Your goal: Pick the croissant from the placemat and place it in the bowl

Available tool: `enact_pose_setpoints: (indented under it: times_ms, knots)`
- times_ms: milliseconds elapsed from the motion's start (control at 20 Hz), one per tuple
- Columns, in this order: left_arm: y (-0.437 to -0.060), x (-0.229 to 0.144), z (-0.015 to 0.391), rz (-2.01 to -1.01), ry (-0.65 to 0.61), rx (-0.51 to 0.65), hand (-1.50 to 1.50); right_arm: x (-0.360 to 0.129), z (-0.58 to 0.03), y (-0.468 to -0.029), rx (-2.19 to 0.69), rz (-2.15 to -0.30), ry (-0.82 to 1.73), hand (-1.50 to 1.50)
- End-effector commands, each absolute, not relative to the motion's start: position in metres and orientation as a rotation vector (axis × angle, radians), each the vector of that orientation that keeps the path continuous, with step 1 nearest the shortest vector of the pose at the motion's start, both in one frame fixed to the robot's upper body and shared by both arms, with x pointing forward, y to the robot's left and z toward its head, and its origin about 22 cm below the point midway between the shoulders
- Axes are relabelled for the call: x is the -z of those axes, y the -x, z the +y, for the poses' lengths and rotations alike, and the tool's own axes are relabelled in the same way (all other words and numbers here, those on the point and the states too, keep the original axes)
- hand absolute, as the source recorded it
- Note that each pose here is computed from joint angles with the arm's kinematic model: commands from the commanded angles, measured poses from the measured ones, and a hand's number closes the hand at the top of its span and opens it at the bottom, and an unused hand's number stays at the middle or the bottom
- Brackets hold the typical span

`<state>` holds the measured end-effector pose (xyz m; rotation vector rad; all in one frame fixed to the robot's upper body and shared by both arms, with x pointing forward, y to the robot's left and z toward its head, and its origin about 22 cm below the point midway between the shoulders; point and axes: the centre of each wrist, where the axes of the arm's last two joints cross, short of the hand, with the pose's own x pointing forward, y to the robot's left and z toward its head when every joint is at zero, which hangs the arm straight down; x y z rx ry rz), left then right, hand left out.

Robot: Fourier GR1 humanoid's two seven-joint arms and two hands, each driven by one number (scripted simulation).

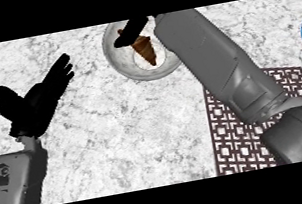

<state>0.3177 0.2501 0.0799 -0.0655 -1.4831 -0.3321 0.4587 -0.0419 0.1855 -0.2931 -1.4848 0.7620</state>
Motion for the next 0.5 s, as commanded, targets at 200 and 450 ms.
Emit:
enact_pose_setpoints:
  times_ms: [200, 450]
  knots:
    - [-0.319, -0.077, 0.258, -1.476, 0.040, 0.329, 0.00, -0.187, -0.040, -0.460, -0.642, -1.631, 0.305, -1.50]
    - [-0.318, -0.079, 0.263, -1.477, 0.029, 0.308, 0.00, -0.189, -0.045, -0.462, -0.526, -1.690, 0.371, -1.50]
